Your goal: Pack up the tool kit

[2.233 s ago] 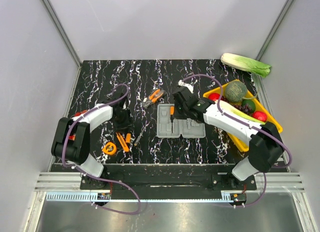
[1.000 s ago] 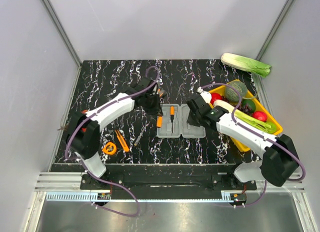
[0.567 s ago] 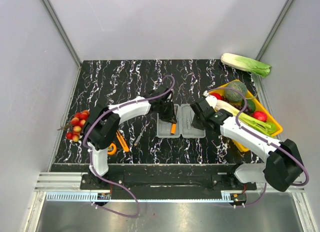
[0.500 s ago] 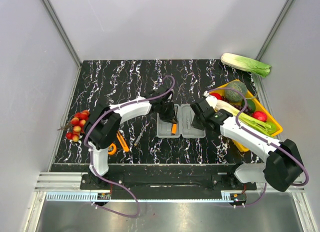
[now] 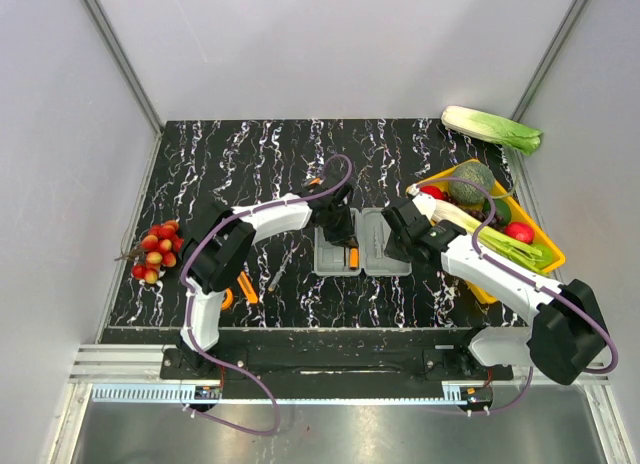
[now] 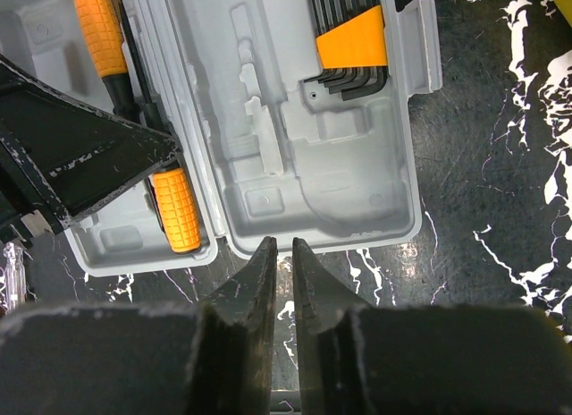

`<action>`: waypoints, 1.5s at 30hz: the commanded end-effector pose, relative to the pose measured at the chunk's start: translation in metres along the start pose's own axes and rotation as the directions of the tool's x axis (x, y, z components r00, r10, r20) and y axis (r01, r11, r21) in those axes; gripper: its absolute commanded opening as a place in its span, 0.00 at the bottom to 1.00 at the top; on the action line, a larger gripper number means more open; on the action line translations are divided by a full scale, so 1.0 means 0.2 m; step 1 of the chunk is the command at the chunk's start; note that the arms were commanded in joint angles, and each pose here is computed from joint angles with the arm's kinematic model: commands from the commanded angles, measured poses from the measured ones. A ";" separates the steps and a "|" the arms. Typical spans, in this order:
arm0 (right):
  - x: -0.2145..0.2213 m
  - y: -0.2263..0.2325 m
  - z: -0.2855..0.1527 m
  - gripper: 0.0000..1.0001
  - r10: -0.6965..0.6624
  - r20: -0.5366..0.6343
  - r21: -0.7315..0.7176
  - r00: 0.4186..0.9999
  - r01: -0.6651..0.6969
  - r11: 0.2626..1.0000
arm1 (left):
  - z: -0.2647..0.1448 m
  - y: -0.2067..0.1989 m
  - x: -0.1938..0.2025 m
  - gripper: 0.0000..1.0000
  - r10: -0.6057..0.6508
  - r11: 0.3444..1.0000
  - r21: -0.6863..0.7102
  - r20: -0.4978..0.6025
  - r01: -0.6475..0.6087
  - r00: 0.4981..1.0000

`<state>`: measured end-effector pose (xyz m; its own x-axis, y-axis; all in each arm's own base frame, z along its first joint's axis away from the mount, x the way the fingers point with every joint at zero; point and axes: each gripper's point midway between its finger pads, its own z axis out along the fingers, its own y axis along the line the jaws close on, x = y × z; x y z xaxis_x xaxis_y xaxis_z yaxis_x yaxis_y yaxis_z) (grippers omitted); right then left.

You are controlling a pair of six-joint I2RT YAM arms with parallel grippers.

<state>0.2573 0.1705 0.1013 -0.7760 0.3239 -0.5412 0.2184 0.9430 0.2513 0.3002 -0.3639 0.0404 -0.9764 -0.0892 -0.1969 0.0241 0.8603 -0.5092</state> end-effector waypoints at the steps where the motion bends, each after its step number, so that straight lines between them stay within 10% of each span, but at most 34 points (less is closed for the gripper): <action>1: -0.04 -0.02 -0.01 0.18 0.027 0.036 0.011 0.999 -0.028 1.000 | -0.03 -0.06 -0.07 0.00 -0.036 0.999 0.003 0.074 0.036 0.997; 6: -0.03 -0.02 0.00 0.18 0.026 0.030 0.014 0.999 -0.026 1.000 | -0.02 -0.07 -0.08 0.00 -0.047 0.999 0.002 0.077 0.047 0.996; 19: -0.07 0.02 -0.03 0.18 0.033 0.042 -0.016 0.999 -0.032 0.999 | -0.10 -0.11 -0.08 0.43 -0.042 0.999 0.021 0.075 0.040 0.996; 32: -0.18 0.20 -0.03 0.20 -0.013 0.051 -0.094 0.999 0.017 0.995 | -0.32 -0.14 -0.17 0.35 0.036 0.999 -0.003 0.213 -0.036 0.976; 45: -0.33 0.53 0.33 0.09 -0.122 -0.041 -0.209 0.992 0.111 0.972 | -0.19 -0.06 0.02 0.19 -0.036 0.998 0.056 0.059 0.033 0.998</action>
<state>0.3367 0.2388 0.0955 -0.8361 0.2165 -0.5040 0.0661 0.9519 0.2992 0.2918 -0.3433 0.0727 -0.9538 -0.1345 -0.2685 0.0119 0.8764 -0.4814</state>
